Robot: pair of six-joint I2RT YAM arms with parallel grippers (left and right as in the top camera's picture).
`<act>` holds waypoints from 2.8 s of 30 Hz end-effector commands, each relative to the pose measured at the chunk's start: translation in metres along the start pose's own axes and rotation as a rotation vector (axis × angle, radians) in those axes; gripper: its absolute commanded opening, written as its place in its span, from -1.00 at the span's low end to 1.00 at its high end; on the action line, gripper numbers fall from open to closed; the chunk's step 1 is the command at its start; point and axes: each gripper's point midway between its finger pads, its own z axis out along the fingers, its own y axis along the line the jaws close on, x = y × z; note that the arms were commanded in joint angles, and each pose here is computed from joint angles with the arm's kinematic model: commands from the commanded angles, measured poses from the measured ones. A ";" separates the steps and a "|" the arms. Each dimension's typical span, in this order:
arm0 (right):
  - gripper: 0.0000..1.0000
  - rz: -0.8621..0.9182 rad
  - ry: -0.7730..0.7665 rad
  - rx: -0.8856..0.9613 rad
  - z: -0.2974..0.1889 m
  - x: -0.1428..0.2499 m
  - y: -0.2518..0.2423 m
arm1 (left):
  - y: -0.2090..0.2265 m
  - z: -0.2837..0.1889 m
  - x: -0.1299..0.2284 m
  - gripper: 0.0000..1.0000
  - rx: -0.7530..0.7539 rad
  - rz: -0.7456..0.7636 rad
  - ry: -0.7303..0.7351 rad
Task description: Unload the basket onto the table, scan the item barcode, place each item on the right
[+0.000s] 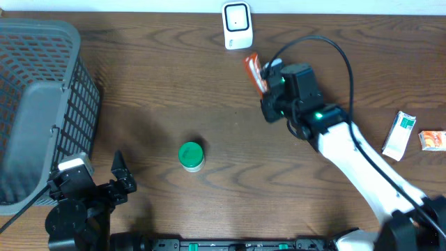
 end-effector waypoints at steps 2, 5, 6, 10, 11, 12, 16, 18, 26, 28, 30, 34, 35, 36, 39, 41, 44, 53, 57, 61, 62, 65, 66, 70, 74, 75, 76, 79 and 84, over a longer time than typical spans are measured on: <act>-0.98 0.030 -0.058 0.218 0.026 -0.029 -0.041 | 0.002 0.000 -0.002 0.92 -0.012 -0.007 -0.007; -0.98 -0.010 -0.078 0.232 0.049 -0.056 -0.047 | 0.002 0.000 -0.002 0.91 -0.012 -0.007 -0.007; -0.98 -0.030 -0.082 0.240 0.058 -0.066 -0.049 | 0.002 0.000 -0.002 0.91 -0.012 -0.007 -0.007; -0.98 -0.071 -0.115 0.375 0.086 -0.107 -0.072 | 0.002 0.000 -0.002 0.91 -0.012 -0.007 -0.007; -0.98 -0.083 -0.123 0.404 0.093 -0.116 -0.077 | 0.002 0.000 -0.002 0.91 -0.012 -0.007 -0.007; -0.98 -0.098 -0.126 0.425 0.099 -0.124 -0.080 | 0.002 0.000 -0.002 0.92 -0.012 -0.007 -0.007; -0.98 -0.163 -0.100 0.537 0.128 -0.135 -0.099 | 0.002 0.000 -0.002 0.91 -0.012 -0.007 -0.007; -0.98 -0.198 -0.073 0.603 0.143 -0.133 -0.108 | 0.002 0.000 -0.002 0.91 -0.012 -0.007 -0.007; -0.98 -0.398 0.019 0.726 0.187 -0.117 -0.102 | 0.002 0.000 -0.002 0.91 -0.012 -0.007 -0.007; -0.98 -0.465 0.037 0.751 0.190 -0.116 -0.096 | 0.002 0.000 -0.002 0.91 -0.012 -0.007 -0.007; -0.98 -0.527 0.048 0.772 0.191 -0.118 -0.090 | 0.002 0.000 -0.002 0.91 -0.012 -0.007 -0.007; -0.98 -0.615 0.041 0.815 0.186 -0.129 -0.079 | 0.002 0.000 -0.002 0.91 -0.012 -0.007 -0.007; -0.98 -0.629 0.038 0.837 0.182 -0.133 -0.079 | 0.002 0.000 -0.002 0.91 -0.012 -0.007 -0.007; -0.98 -0.653 0.040 0.857 0.180 -0.136 -0.079 | 0.002 0.000 -0.002 0.92 -0.012 -0.007 -0.007; -0.98 -0.742 0.071 0.867 0.178 -0.139 -0.077 | 0.002 0.000 -0.002 0.91 -0.012 -0.007 -0.007; -0.98 -0.769 0.087 0.866 0.179 -0.138 -0.077 | 0.002 0.000 -0.002 0.91 -0.012 -0.007 -0.007; -0.98 -0.784 0.113 0.857 0.181 -0.132 -0.078 | 0.002 0.000 -0.002 0.92 -0.012 -0.007 -0.007; -0.98 -1.030 0.333 0.688 0.193 -0.087 -0.048 | 0.002 0.000 -0.002 0.91 -0.012 -0.007 -0.007; -0.98 -0.957 0.345 0.688 0.178 -0.082 -0.034 | 0.002 0.000 -0.002 0.92 -0.012 -0.007 -0.007; -0.98 -0.904 0.417 0.646 0.152 -0.068 -0.028 | 0.002 0.000 -0.002 0.92 -0.012 -0.007 -0.007; -0.98 -0.886 0.431 0.631 0.148 -0.064 -0.027 | 0.002 0.000 -0.002 0.92 -0.012 -0.007 -0.007; -0.98 -0.796 0.492 0.542 0.132 -0.042 -0.020 | 0.002 0.000 -0.002 0.92 -0.012 -0.007 -0.007; -0.98 -0.749 0.506 0.540 0.127 -0.037 -0.022 | 0.002 0.000 -0.002 0.91 -0.012 -0.007 -0.007; -0.98 -0.500 0.578 0.607 0.098 -0.016 -0.053 | 0.002 0.000 -0.002 0.91 -0.012 -0.007 -0.007; -0.98 -0.295 0.682 0.688 0.070 0.011 -0.096 | 0.002 0.000 -0.002 0.91 -0.012 -0.007 -0.007; -0.97 -0.257 0.712 0.706 0.063 0.018 -0.108 | 0.002 0.000 -0.002 0.91 -0.012 -0.007 -0.007; -0.97 -0.217 0.741 0.725 0.057 0.025 -0.120 | 0.002 0.000 -0.002 0.92 -0.012 -0.007 -0.007; -0.98 -0.058 0.789 0.797 0.038 0.042 -0.162 | 0.002 0.000 -0.002 0.91 -0.012 -0.007 -0.007; -0.97 0.210 0.850 0.917 0.002 0.076 -0.235 | 0.002 0.000 -0.002 0.91 -0.012 -0.007 -0.007</act>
